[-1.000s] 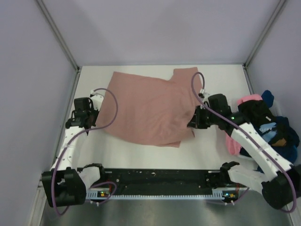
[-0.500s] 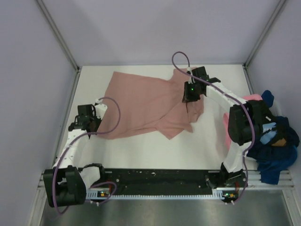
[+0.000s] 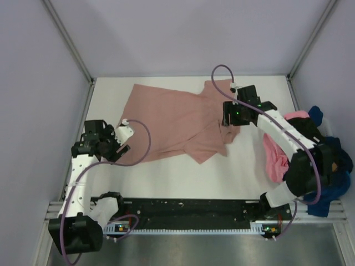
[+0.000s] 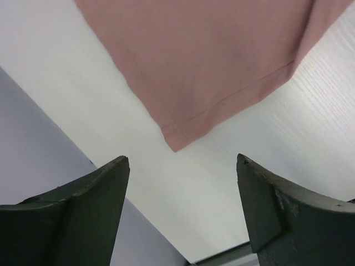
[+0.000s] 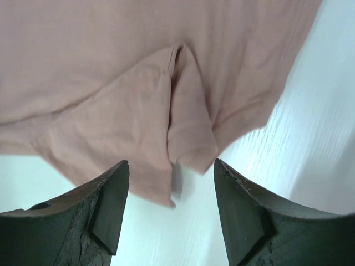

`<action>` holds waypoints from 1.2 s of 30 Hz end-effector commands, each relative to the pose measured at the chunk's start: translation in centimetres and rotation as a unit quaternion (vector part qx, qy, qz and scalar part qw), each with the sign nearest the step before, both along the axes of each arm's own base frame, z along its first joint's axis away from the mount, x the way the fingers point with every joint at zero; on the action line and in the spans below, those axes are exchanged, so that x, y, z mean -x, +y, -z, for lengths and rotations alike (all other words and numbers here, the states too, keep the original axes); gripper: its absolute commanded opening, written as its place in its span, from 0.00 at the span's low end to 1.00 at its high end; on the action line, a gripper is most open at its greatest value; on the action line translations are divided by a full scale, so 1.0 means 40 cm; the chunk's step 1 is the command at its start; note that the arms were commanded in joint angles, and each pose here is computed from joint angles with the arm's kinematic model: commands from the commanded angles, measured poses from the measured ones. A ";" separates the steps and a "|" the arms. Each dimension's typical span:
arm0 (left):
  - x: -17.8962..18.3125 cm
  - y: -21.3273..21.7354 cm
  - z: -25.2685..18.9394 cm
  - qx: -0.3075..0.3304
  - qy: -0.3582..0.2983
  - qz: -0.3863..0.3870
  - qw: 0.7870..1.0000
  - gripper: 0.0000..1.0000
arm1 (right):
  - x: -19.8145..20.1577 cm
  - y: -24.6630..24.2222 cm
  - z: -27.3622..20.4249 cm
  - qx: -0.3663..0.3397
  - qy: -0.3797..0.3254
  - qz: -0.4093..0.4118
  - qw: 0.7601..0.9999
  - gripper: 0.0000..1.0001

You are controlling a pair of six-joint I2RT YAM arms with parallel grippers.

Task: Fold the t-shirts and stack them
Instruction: Flatten out the tshirt

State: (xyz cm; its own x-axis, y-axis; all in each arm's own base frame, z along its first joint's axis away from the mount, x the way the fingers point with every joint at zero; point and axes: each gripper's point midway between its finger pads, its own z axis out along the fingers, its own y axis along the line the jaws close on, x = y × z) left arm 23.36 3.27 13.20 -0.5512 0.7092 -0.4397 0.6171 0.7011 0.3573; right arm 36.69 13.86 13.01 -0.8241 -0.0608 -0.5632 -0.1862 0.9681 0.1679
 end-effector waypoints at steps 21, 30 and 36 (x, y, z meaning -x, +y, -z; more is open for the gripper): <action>-0.013 -0.024 0.262 -0.064 0.062 0.246 0.965 0.85 | 0.178 0.082 0.235 -0.077 0.076 -0.074 0.991 0.15; -0.036 -0.021 0.294 -0.057 0.058 0.221 0.972 0.52 | 0.212 0.075 -0.018 -0.121 -0.014 -0.061 0.991 0.00; -0.067 -0.020 0.255 -0.035 0.043 0.169 0.984 0.00 | 0.255 0.056 -0.232 -0.150 -0.109 -0.070 0.980 0.00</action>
